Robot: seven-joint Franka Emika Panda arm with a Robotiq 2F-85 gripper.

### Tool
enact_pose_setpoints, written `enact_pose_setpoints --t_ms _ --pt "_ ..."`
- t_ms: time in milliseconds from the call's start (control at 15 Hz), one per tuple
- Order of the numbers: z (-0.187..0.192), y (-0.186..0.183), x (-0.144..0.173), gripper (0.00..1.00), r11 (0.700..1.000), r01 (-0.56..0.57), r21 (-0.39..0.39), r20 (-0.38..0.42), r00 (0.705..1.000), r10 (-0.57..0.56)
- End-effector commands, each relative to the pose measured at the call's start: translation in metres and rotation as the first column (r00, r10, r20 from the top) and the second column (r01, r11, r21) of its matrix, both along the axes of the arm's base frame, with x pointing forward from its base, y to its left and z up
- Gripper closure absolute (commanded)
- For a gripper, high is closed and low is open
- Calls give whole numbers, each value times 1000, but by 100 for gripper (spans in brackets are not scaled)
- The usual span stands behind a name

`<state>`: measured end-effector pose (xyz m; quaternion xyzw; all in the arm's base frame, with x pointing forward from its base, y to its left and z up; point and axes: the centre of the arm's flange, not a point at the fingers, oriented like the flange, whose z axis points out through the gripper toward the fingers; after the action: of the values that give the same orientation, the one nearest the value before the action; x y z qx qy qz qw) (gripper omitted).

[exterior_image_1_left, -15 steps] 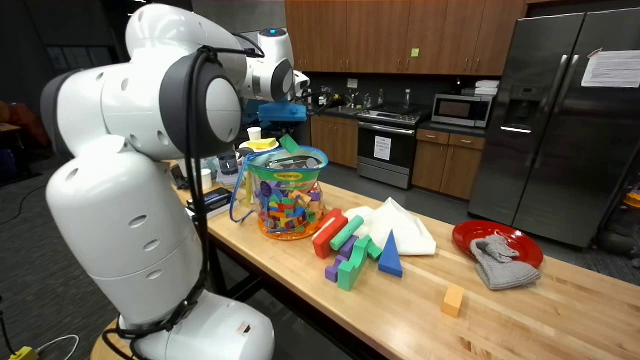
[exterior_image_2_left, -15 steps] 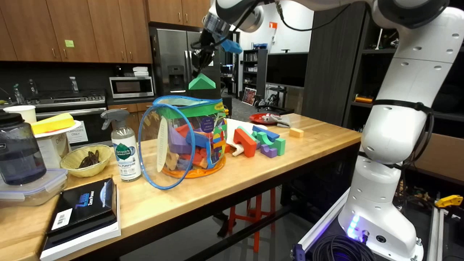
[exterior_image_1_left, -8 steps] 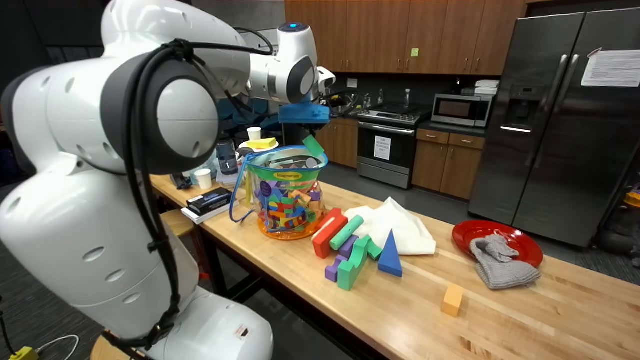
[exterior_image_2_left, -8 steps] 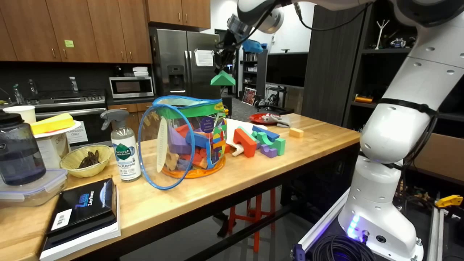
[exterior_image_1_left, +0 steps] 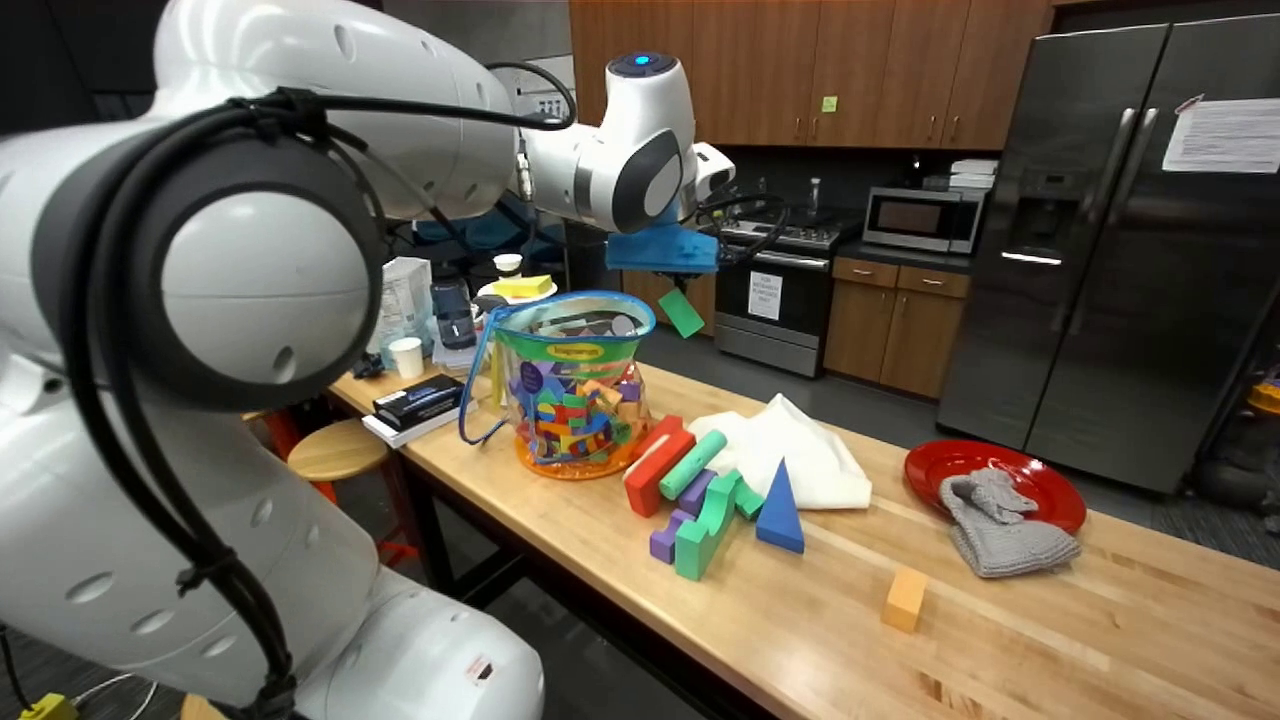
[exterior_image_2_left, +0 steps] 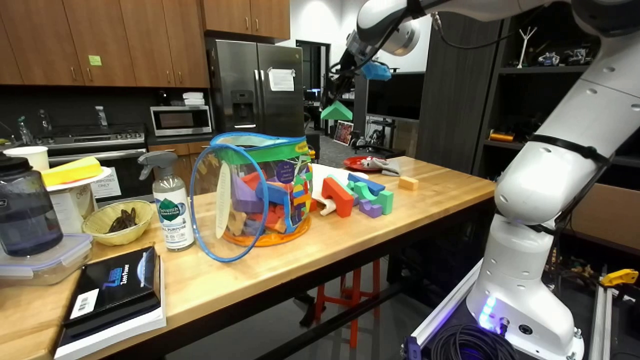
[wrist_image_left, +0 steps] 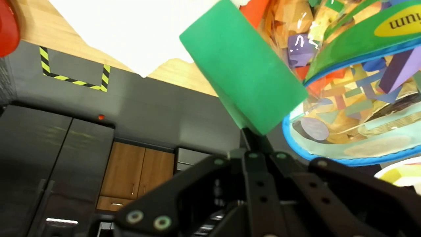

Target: Remove a triangular green block from the clear bag and put it on the table

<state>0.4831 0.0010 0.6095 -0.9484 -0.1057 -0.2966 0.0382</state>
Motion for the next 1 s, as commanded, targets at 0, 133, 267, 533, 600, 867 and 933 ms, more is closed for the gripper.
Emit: enact_pose_setpoints --t_ms 0,133,267,533,600,867,933 --pt "-12 -26 -16 100 1000 6 -11 30 1000 -6" --pt "-19 -35 -17 100 1000 9 -15 43 999 -8" --pt "-27 -43 -16 100 1000 7 -17 57 998 -6" --pt "-38 -59 -13 100 998 55 39 134 989 -60" --pt "-40 -62 -12 100 994 79 70 152 984 -89" --pt "-53 -67 -6 100 987 120 110 163 977 -136" --pt "-56 -69 -3 100 986 127 110 162 976 -143"
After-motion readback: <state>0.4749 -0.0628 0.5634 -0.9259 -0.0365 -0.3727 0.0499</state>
